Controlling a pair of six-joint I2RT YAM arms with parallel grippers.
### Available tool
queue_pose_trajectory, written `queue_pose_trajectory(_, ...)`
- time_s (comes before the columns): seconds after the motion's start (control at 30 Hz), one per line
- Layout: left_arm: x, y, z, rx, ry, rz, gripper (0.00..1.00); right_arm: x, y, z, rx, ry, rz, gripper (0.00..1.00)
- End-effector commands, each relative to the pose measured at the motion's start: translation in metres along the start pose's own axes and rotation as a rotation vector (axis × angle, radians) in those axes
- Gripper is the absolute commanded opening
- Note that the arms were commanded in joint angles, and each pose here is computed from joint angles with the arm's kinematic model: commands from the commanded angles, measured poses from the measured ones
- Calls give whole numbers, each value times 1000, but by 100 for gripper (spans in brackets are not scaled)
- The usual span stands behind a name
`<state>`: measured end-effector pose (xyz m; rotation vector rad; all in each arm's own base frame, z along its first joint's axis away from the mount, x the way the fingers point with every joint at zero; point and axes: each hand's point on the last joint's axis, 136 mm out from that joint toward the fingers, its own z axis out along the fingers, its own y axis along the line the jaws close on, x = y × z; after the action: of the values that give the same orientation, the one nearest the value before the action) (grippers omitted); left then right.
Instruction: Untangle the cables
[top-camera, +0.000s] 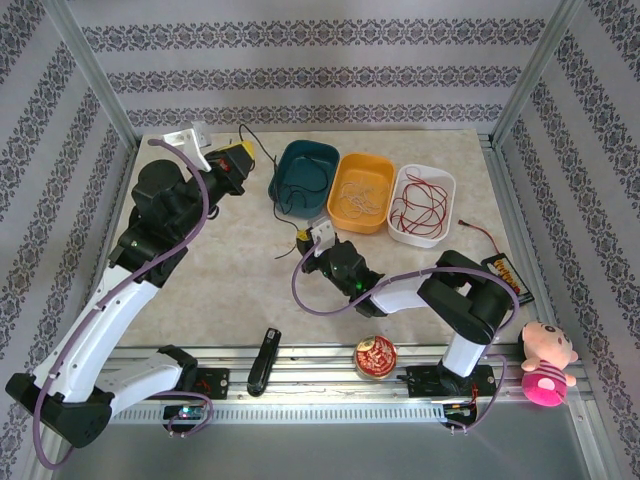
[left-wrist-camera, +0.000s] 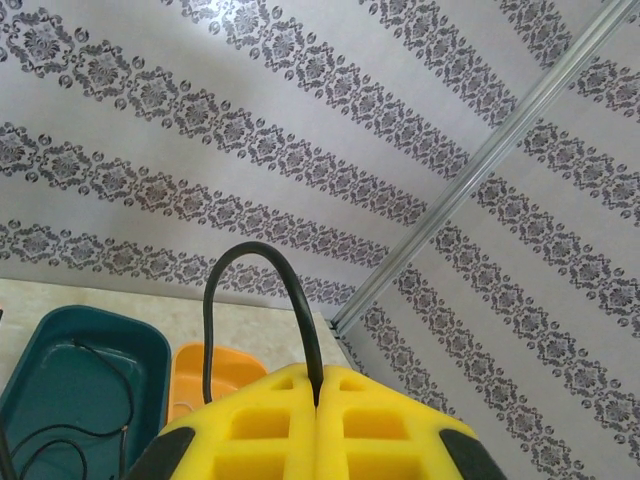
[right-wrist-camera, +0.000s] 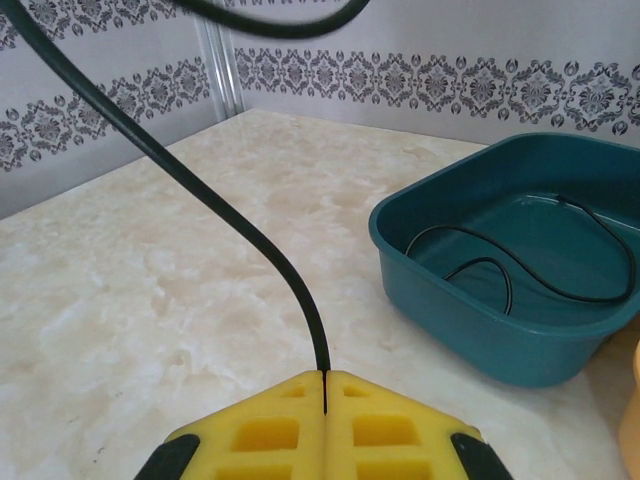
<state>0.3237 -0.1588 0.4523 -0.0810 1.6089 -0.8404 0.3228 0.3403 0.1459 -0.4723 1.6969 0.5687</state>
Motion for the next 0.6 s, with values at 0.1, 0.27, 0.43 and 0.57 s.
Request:
queue_pose_trajectory(0.1, -38, -11, -9, 18, -115, 57, 0, 9, -2, -7, 19, 34, 68, 0)
queue_pose_trajectory(0.27, -51, 0, 0, -25, -130, 83, 0, 24, -4, -21, 19, 85, 117, 0)
queue_pose_trajectory(0.43, -55, 10, 12, -42, -124, 76, 0, 33, -9, -36, 40, 124, 114, 0)
queue_pose_trajectory(0.57, -54, 19, 19, -55, -121, 60, 0, 37, -10, -43, 49, 150, 95, 0)
